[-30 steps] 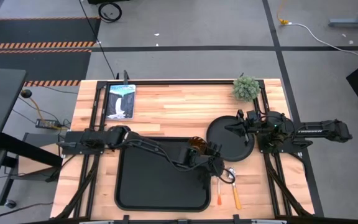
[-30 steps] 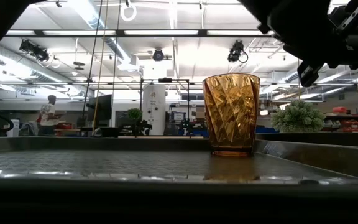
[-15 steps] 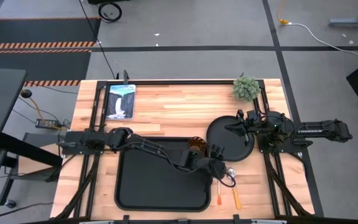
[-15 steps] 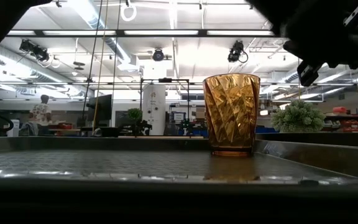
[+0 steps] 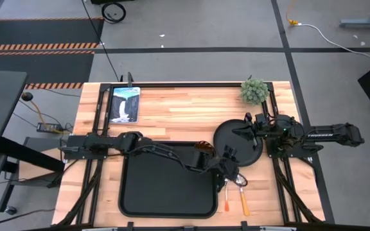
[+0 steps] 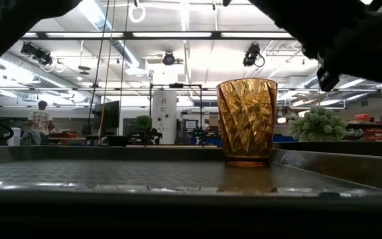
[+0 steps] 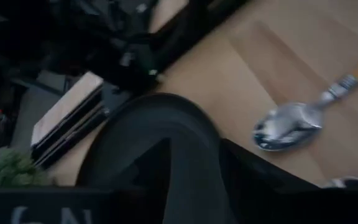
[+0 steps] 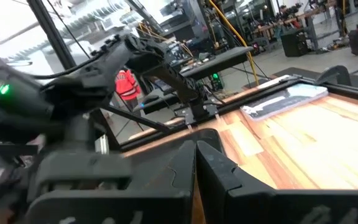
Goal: Pick and place plate/cup/fork/spoon on tray
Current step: Put the black plate on the bottom of the orange cup on the black tray
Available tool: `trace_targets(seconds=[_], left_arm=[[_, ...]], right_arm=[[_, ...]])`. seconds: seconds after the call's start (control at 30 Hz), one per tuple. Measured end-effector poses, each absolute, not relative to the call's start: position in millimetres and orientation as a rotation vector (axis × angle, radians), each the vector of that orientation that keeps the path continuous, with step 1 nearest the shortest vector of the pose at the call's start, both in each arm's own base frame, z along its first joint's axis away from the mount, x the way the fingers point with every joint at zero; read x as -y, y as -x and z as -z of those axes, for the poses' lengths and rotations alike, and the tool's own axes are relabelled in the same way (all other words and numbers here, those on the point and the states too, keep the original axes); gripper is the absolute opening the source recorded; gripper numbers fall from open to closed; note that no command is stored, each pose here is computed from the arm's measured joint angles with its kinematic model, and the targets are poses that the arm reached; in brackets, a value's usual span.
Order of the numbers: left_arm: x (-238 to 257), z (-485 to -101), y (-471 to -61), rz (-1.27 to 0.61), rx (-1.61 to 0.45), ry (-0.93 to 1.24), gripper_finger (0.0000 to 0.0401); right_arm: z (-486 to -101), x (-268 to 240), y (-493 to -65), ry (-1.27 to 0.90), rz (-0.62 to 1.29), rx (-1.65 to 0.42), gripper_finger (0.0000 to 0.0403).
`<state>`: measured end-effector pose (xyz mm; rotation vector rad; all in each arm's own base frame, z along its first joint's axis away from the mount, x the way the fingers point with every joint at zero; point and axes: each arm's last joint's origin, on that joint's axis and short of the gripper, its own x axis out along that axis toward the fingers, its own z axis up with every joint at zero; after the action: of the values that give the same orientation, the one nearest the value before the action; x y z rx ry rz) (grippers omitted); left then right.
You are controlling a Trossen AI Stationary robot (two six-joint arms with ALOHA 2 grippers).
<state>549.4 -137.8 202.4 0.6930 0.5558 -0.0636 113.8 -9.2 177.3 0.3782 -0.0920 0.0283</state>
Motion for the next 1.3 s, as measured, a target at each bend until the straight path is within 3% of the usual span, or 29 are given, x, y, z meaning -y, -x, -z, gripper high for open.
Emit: trace_targets(seconds=[0.5, 1.3], left_arm=[[139.5, -161.1, -555.0, 0.106, -0.626, -0.814, 0.0106], [120.1, -141.3, -557.6, 0.101, -0.720, -0.831, 0.0105]], right_arm=[[-177.9, 9.1, -113.8, -0.377, -0.033, 0.097, 0.0020], [-177.9, 9.1, -113.8, -0.377, -0.033, 0.097, 0.0020]])
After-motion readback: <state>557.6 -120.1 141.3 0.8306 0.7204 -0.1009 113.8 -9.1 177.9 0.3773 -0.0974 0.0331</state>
